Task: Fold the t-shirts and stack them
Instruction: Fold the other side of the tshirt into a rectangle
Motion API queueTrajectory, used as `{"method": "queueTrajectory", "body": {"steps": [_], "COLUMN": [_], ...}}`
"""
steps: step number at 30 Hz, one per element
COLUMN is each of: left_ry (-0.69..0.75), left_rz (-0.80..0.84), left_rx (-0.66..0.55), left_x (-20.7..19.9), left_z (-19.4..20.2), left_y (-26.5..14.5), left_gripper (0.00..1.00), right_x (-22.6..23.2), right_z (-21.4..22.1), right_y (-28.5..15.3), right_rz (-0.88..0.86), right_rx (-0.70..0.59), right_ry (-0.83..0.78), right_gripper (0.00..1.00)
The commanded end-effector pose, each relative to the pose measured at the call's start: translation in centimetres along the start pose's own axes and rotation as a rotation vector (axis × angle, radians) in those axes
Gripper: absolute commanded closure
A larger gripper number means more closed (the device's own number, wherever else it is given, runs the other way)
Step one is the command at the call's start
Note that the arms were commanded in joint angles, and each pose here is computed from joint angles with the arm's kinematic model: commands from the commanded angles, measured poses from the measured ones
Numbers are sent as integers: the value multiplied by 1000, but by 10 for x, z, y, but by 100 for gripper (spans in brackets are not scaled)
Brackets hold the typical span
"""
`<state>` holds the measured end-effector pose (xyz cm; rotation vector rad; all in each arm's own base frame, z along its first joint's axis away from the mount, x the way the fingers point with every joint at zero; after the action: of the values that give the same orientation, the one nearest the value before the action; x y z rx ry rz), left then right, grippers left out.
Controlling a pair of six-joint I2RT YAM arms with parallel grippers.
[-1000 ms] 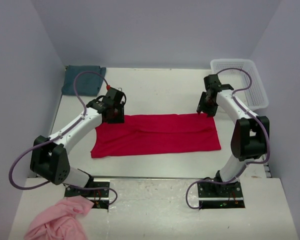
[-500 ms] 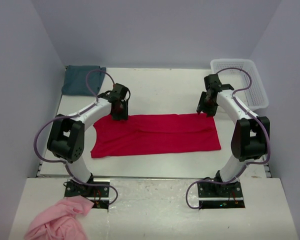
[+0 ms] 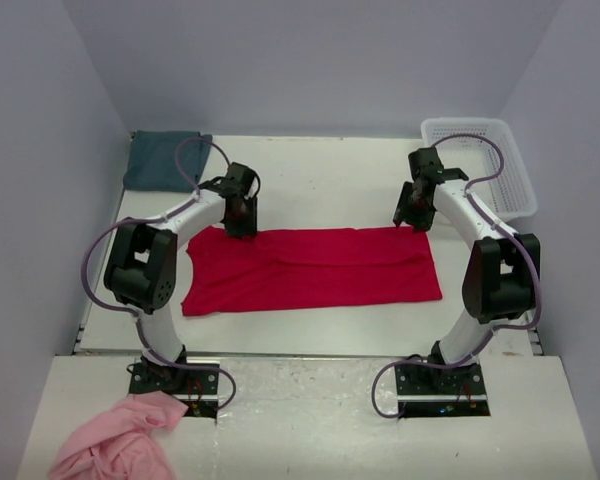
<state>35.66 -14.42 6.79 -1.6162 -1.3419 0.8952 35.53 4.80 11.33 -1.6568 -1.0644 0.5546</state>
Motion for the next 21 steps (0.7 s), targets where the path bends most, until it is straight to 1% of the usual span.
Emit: {"method": "queueTrajectory", "body": {"steps": [1,9,12,13,15,17,18,21], "left_ry": [18,17,14,15,14,7,3,0], "left_rz": [25,31,31,29,27,32,31,30], "left_rx": [-28,4,12,18,30,33,33,26], "left_x": [-2,-2,-1,-1,-1,-1,-1,0], "left_z": [-9,4,7,8,11,14,15,17], "left_y": [1,8,10,11,12,10,9,3], "left_gripper": [60,61,66,71,73,81,87,100], "right_x": [11,11,10,10,9,9,9,11], "right_z": [-15,-13,-13,-13,-13,-14,-13,-13], "right_y": [-19,-16,-16,-17,-18,-18,-17,-16], "right_rz": [-67,-64,-64,-64,-62,-62,-61,-64], "right_rx": [-71,-64,-66,-67,-70,-70,-69,-66], "right_ry": [-6,-8,-7,-6,-6,-6,-6,-7], "right_gripper": [54,54,54,54,54,54,54,54]}}
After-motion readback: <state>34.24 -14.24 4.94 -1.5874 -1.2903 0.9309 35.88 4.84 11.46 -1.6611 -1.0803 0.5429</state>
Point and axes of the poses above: each gripper's point midway between its finger pads, its own y axis out along the fingers, its own x axis along the line the jaws close on, z = x × y, the point moved 2 cm from there along -y, back along the fingers, and after that the axes turned 12 degrees about y, right-handed, at the moved point
